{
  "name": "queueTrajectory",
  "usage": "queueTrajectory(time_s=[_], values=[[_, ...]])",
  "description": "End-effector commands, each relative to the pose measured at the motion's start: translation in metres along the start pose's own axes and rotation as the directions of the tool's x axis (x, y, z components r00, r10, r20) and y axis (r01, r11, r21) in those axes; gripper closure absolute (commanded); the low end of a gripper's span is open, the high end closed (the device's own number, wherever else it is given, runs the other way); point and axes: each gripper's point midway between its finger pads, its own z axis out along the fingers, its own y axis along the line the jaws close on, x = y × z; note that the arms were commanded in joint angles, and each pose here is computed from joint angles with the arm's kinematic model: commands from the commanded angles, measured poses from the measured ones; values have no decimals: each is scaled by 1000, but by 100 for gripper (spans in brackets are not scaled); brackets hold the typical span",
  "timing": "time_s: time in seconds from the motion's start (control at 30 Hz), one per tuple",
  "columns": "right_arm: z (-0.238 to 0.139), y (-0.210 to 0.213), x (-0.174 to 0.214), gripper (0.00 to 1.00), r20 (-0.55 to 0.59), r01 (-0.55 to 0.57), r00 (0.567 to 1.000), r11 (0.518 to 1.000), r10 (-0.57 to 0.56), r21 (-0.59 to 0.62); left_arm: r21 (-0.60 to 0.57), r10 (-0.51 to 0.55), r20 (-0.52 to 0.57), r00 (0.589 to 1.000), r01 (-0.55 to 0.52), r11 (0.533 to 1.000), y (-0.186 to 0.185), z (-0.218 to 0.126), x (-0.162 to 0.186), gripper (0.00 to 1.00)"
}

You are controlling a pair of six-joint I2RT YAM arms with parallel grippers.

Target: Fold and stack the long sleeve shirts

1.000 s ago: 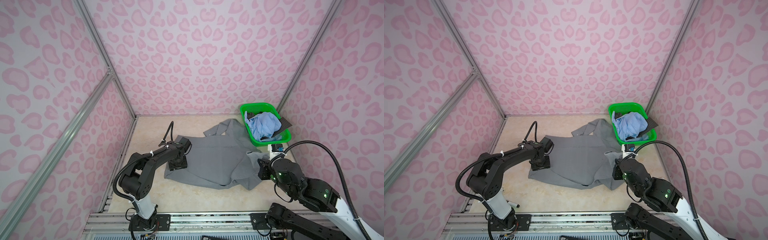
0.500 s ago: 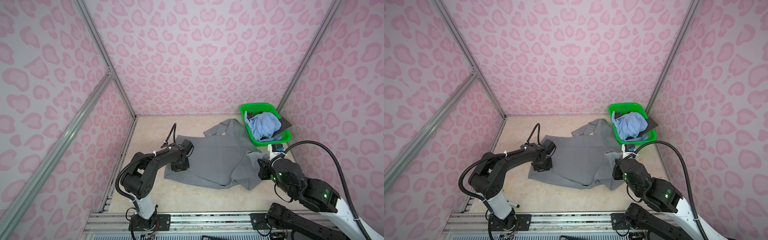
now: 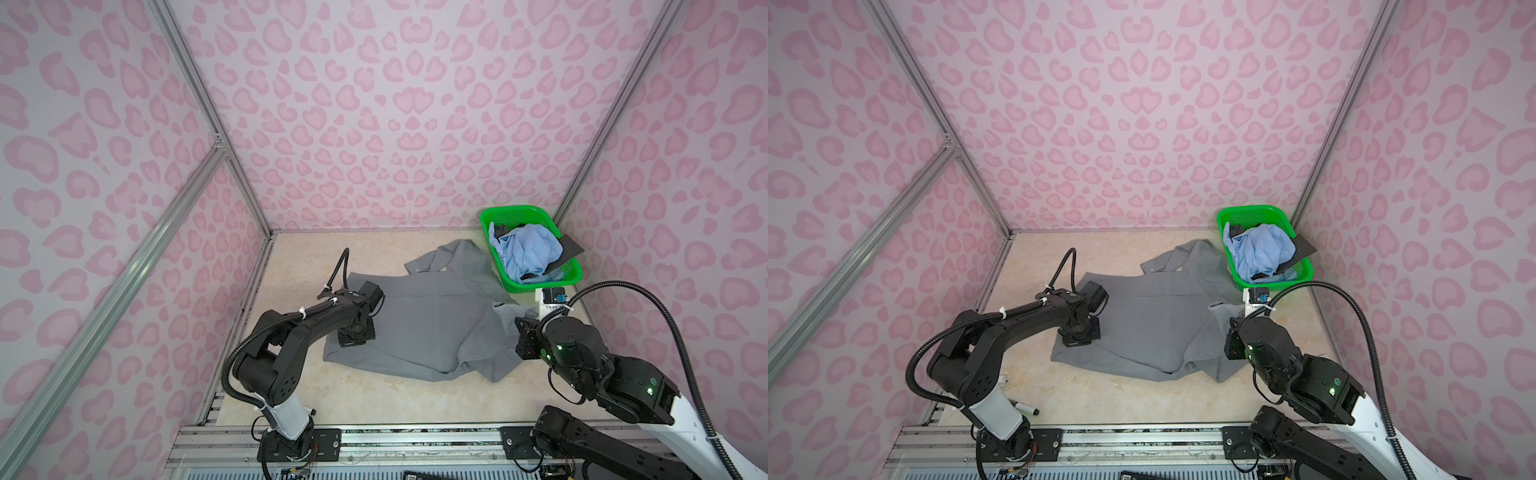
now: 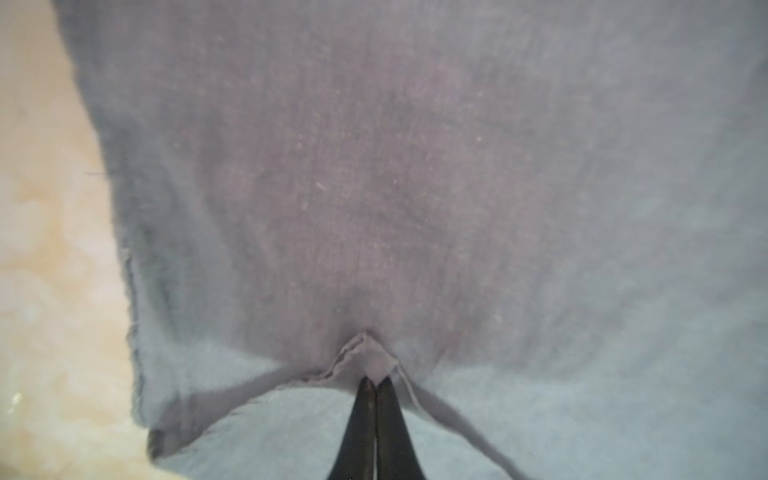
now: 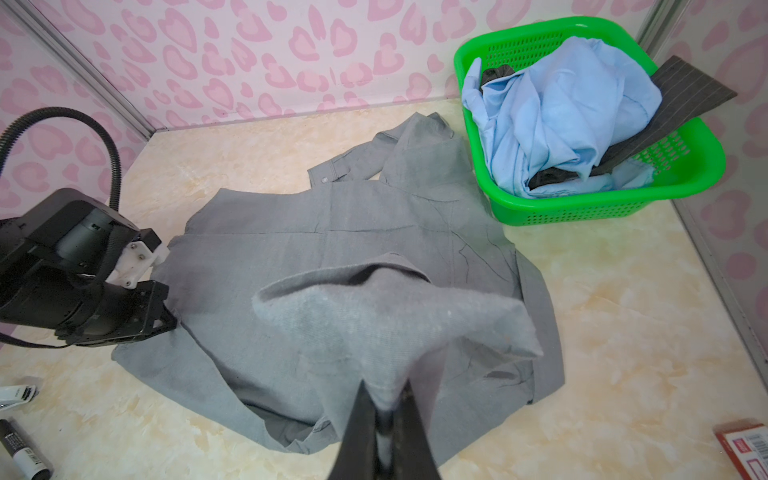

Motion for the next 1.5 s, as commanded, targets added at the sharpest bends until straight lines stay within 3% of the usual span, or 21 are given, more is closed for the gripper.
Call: queueTrajectory(time_s=[0.0,0.33,0.77,0.83,0.9,1.1,1.2,1.33,1.47], values=[[-1,2,-4,100,14,-13,1000,1000,13,-7,-24,-16,40,999,17,1000,9,-10,-3,97],[-1,3,-6,100,13,-13,1000,1000,13,-8,-59,-10,53,999,13,998,19,-20,0,96],[3,5,0,100,-7,-11,1000,1000,11,-13,-51,-34,26,999,35,998,31,-15,21,74],[4,7,0,100,-9,-9,1000,1000,9,-17,-61,-34,39,999,36,997,32,-15,18,65],[5,8,1,100,-13,-5,1000,1000,5,-18,-65,-20,51,999,23,998,29,-18,11,46],[5,9,2,100,-18,-7,1000,1000,6,-25,-144,-9,101,995,23,989,26,-23,-16,24],[4,8,3,100,-16,-8,1000,1000,8,-28,-239,-22,109,994,48,970,37,-19,-23,21],[5,7,5,100,-17,-8,1000,999,7,-33,-248,-56,87,995,76,966,33,-6,-26,21],[3,8,5,100,-19,-9,1000,999,8,-40,-286,-79,53,995,91,954,36,4,-23,29]])
